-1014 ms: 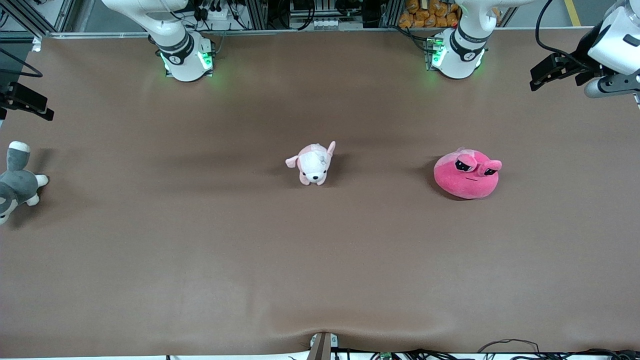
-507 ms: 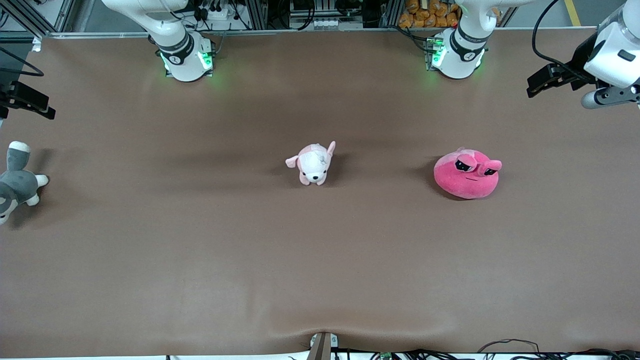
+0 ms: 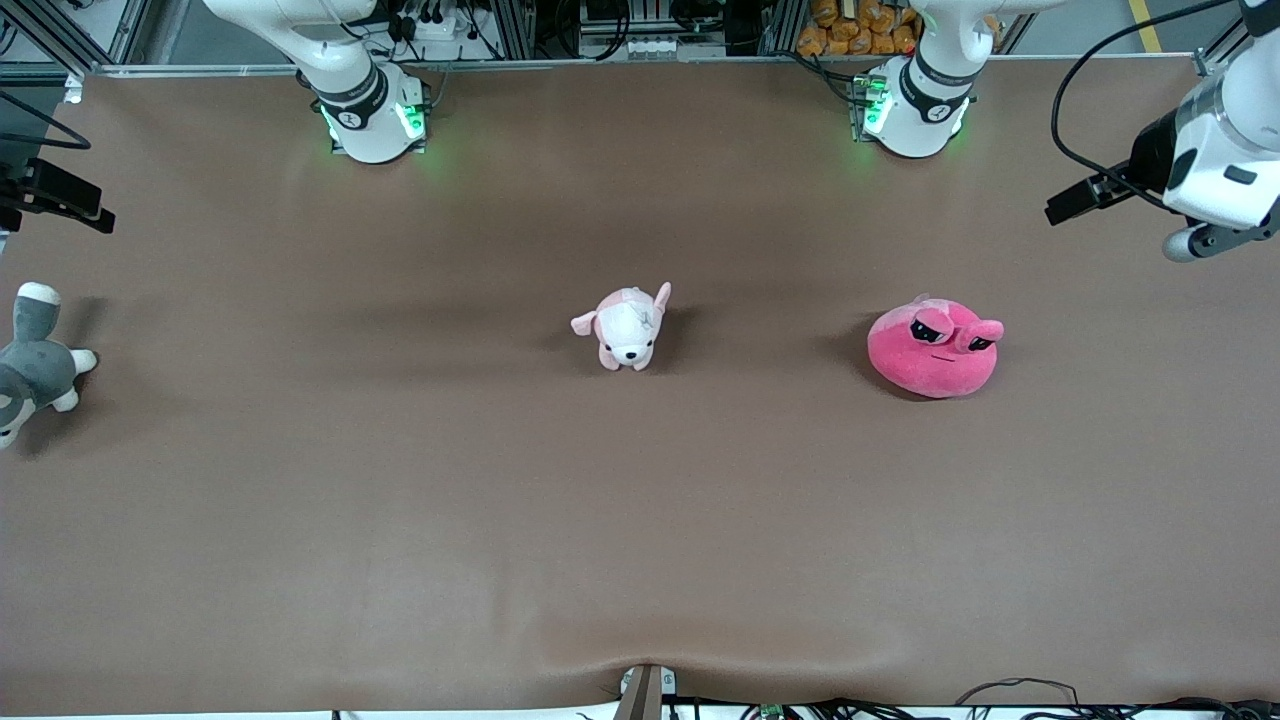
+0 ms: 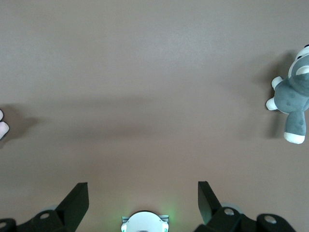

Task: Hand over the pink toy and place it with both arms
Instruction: 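Move the left gripper down over the pink round plush toy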

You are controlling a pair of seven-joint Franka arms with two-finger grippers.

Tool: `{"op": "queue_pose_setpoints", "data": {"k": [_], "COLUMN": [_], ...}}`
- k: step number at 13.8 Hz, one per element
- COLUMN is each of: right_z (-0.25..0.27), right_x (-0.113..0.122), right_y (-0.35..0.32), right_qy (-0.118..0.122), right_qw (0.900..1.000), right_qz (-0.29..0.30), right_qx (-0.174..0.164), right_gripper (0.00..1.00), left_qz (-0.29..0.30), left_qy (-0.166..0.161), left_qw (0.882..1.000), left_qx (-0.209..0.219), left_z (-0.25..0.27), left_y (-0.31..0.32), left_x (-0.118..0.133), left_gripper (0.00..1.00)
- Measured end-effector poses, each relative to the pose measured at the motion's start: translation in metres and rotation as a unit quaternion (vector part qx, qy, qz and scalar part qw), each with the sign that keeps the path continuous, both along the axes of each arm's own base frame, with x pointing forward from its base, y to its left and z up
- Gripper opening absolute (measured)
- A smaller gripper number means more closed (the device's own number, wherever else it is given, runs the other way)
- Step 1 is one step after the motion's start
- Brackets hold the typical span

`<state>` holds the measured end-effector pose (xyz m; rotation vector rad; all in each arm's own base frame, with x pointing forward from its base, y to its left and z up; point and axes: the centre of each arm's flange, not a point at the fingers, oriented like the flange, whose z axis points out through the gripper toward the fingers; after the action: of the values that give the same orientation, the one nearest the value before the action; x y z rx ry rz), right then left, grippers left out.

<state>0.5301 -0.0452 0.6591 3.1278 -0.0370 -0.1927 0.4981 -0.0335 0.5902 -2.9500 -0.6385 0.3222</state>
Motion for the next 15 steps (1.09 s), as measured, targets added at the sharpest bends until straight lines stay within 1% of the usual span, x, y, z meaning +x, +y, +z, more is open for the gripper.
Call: {"op": "queue_pose_setpoints", "data": {"k": [3,5,6,7,9,12,13,15], "right_z": [0.000,0.000,0.000,0.000,0.000,0.000,0.000,-0.004], "right_x": [0.000,0.000,0.000,0.000,0.000,0.000,0.000,0.002], "right_y": [0.000,0.000,0.000,0.000,0.000,0.000,-0.002,-0.007], "right_qy": [0.000,0.000,0.000,0.000,0.000,0.000,0.000,0.004], "right_qw": [1.000,1.000,1.000,1.000,1.000,1.000,1.000,1.000], "right_qz": [0.000,0.000,0.000,0.000,0.000,0.000,-0.002,-0.006], "right_qx": [0.000,0.000,0.000,0.000,0.000,0.000,0.000,0.000], "right_gripper": [1.00,1.00,1.00,1.00,1.00,1.00,1.00,1.00], "left_qz": [0.065,0.097,0.116,0.140,0.191,0.266,0.291,0.344], "left_qy": [-0.004,-0.015,-0.023,-0.030,-0.037,-0.041,-0.042,-0.040], "left_qw": [0.998,0.995,0.993,0.990,0.981,0.963,0.956,0.938], "left_qx": [0.012,0.015,0.011,-0.003,-0.025,-0.018,-0.013,-0.019], "left_z": [-0.013,-0.034,-0.045,-0.055,-0.067,-0.078,-0.082,-0.092], "left_y": [0.014,0.029,0.040,0.049,0.061,0.059,0.054,0.044], "left_x": [0.003,0.008,0.010,0.012,0.014,0.015,0.015,0.016], "left_gripper": [1.00,1.00,1.00,1.00,1.00,1.00,1.00,1.00]}}
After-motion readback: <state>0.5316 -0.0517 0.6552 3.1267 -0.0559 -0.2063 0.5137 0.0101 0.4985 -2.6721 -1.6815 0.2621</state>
